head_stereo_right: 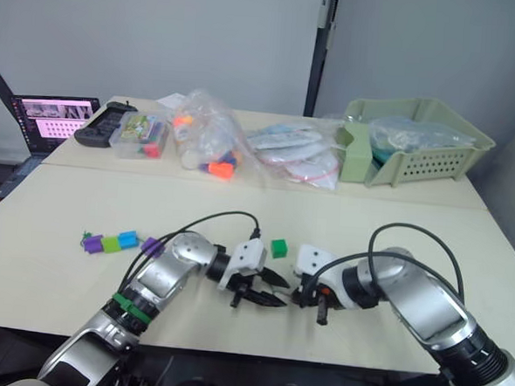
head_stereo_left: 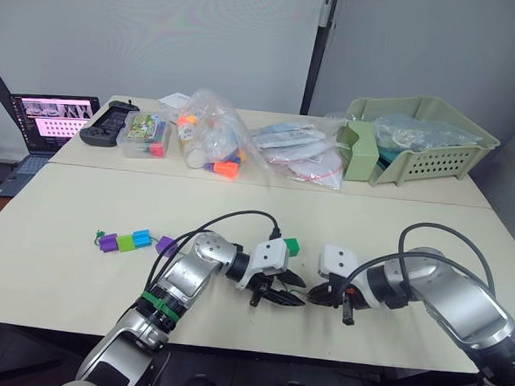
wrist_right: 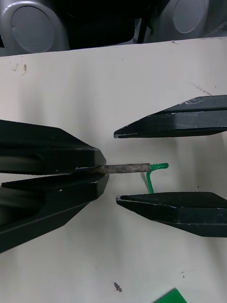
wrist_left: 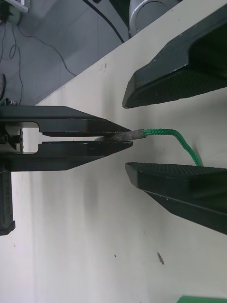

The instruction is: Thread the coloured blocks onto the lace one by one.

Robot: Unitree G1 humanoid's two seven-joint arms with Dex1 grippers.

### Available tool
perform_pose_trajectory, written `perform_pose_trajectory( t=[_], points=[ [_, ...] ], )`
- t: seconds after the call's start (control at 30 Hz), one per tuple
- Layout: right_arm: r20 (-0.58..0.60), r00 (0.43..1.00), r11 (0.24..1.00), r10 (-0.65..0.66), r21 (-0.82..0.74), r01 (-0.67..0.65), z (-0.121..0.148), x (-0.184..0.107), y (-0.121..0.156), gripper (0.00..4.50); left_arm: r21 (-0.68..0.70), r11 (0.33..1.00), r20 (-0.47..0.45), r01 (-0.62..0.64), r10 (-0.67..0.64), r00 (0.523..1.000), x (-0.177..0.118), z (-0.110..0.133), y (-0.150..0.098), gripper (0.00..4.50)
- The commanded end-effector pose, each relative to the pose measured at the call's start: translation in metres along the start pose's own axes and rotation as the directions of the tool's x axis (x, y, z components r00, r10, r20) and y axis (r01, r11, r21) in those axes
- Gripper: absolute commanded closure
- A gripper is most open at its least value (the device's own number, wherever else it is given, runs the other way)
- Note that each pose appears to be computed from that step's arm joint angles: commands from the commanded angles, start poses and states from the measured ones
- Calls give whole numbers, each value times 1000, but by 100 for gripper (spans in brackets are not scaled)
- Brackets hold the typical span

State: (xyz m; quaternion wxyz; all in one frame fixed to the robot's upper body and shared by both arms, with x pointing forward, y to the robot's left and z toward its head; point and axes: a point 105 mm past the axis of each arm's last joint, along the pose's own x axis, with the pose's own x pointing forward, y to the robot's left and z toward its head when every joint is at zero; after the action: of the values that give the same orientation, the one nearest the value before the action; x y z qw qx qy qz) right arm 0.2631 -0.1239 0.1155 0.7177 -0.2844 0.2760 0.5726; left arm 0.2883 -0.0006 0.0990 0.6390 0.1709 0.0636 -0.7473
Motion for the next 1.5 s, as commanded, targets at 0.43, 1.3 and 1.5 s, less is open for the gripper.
perform_pose_trajectory(
  t=[0.43,1.3,1.5],
  points=[
    [29,999,999,-25,-38,26,10,-7,-2,450,19,1000,10,6,-6,1000,1,7,2,448],
    [335,852,913,-402,214,347,-20,-63,1,5,-87,985,12,-147,148,989,-67,-5,0,450],
    [347,828,894,-441,250,372,-31,-50,9,5,-117,974,-34,-194,191,981,-92,-15,-6,450]
  ],
)
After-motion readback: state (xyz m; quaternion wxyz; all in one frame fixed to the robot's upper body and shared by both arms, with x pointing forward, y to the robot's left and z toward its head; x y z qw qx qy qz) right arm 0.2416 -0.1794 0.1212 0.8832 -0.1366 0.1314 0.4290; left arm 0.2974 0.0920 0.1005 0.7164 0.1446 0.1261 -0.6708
